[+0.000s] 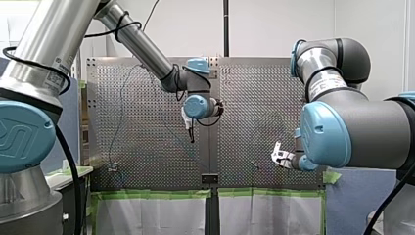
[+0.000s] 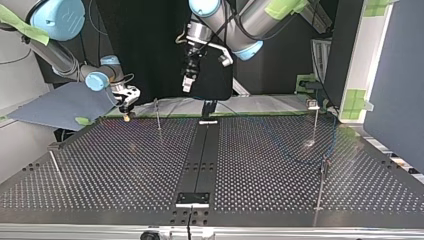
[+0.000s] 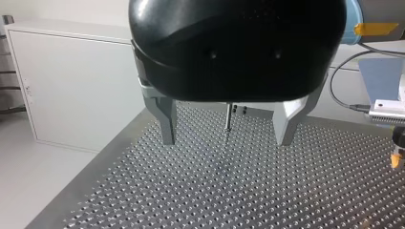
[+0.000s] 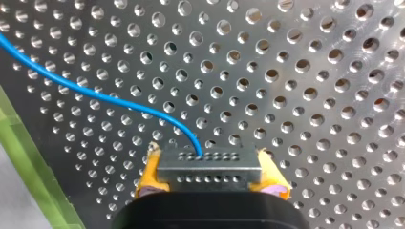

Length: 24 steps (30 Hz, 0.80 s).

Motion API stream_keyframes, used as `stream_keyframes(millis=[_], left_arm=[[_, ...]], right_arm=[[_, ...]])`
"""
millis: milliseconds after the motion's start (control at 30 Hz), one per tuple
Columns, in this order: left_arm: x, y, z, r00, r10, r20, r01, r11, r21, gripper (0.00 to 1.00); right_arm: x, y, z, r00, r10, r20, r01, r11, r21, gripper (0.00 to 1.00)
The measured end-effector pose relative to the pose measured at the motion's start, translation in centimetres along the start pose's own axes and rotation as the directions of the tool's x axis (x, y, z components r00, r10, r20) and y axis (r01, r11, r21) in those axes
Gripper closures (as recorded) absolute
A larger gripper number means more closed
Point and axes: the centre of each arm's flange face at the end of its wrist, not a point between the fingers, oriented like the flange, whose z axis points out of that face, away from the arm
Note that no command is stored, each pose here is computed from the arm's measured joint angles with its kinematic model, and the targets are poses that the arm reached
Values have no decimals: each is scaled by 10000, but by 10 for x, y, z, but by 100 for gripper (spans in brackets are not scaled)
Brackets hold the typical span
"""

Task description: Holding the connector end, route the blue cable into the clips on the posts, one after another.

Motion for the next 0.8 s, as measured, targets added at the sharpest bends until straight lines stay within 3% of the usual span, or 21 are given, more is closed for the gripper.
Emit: stream_keyframes(millis=[267,367,600,800], left_arm=[[-15,11,-27,10000,-26,69,26,10000,6,1],[-20,16,-37,9999,-47,112,47,10000,11,1],[-20,28,-62,10000,33,-41,-33,10000,-21,1],[-2,42,-81,9982,278,-525,-284,9995,-112,1]], right_arm=[[0,0,0,10000,-36,-1,36,10000,-25,100],[1,3,-1,9999,-145,7,145,9998,-104,100],[15,8,-5,9983,-580,102,584,9975,-403,100],[37,3,-17,9937,-1110,173,1118,9923,-532,100]])
